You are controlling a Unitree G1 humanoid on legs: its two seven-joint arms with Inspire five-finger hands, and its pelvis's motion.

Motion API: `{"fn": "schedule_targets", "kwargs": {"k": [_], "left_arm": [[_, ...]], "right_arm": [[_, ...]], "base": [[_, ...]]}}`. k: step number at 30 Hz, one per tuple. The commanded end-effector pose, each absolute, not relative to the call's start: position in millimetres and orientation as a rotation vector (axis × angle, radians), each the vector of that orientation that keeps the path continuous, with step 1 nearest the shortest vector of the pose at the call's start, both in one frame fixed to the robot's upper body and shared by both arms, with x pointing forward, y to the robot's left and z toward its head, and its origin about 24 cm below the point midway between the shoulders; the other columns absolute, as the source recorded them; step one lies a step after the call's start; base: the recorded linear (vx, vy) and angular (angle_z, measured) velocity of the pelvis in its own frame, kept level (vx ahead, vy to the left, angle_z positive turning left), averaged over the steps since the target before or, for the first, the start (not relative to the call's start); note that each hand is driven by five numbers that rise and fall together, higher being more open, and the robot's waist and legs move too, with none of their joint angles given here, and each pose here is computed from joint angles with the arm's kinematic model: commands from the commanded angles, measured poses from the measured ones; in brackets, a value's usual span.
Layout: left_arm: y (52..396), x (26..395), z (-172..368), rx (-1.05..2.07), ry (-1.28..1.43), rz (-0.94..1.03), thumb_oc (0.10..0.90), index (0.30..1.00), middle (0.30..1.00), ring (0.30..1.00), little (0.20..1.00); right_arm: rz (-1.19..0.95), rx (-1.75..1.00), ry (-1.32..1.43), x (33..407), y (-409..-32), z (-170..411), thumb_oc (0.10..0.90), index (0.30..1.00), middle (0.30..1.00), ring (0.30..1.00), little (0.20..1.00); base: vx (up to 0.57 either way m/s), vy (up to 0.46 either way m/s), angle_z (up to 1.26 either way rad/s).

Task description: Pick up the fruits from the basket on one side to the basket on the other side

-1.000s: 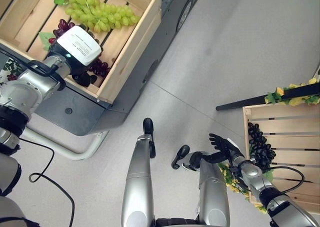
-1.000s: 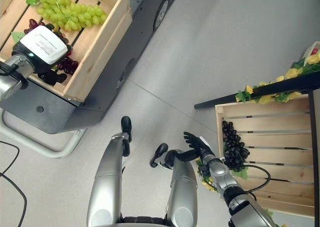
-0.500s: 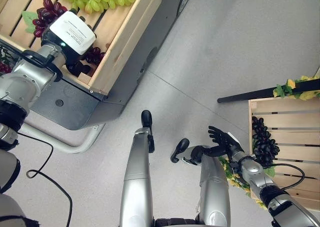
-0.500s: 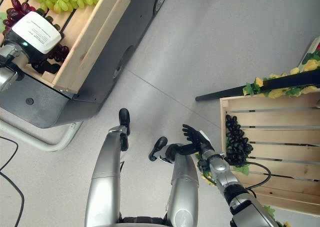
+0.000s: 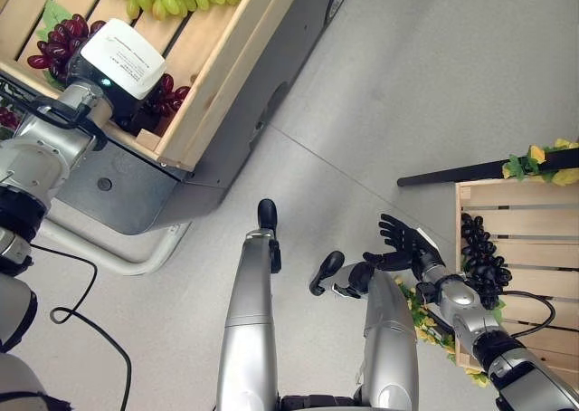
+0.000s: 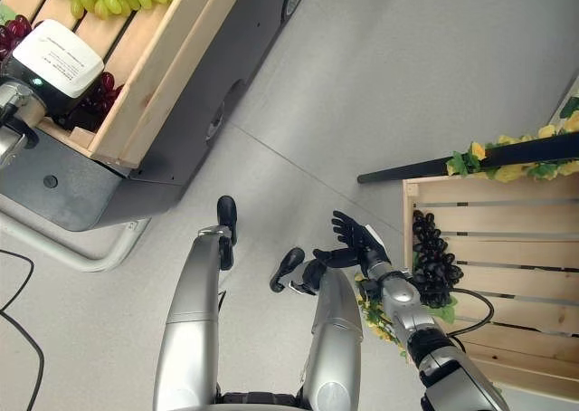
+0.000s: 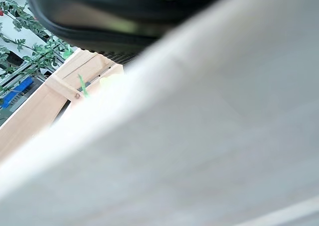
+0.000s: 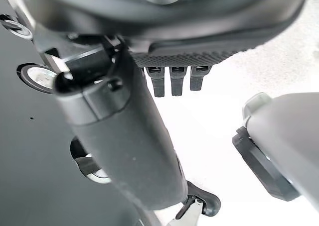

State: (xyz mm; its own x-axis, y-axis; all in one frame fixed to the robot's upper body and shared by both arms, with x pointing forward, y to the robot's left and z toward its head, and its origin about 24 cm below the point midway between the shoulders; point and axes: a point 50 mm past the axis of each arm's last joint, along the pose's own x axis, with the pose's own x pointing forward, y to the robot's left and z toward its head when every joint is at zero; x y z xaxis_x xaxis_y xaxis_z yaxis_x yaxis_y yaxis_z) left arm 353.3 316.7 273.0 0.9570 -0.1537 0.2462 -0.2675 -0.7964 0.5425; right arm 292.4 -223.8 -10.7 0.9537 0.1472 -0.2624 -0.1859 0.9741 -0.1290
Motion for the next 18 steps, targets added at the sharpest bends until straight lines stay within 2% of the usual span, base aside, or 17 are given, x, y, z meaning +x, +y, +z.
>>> {"fn": "schedule_targets", "kwargs": {"k": [1, 7, 10, 18], "left_arm": [[365, 331, 254, 2.526, -0.113, 0.300, 0.400, 0.300, 0.300, 0.300, 0.300], [365, 323, 255, 2.171, -0.301, 0.449, 0.400, 0.300, 0.300, 0.300, 0.300], [371, 317, 251, 1.778, -0.380, 0.595, 0.400, 0.300, 0.300, 0.300, 0.300], [378, 303, 221, 1.148, -0.462, 0.759, 0.400, 0.300, 0.300, 0.300, 0.300]], "right_arm": [[0.085, -0.112, 0.189, 278, -256, -1, 0.800, 0.900, 0.900, 0.900, 0.900], [0.117, -0.113, 0.175, 278, -249, 1, 0.800, 0.900, 0.900, 0.900, 0.900], [0.120, -0.110, 0.172, 277, -244, 1, 0.800, 0.900, 0.900, 0.900, 0.900], [0.135, -0.105, 0.183, 273, -225, -5, 0.800, 0.900, 0.900, 0.900, 0.900]], "base": [[0.00, 0.000, 0.00], [-0.01, -0.014, -0.06], [0.01, -0.026, -0.06], [0.02, -0.005, -0.06]]}}
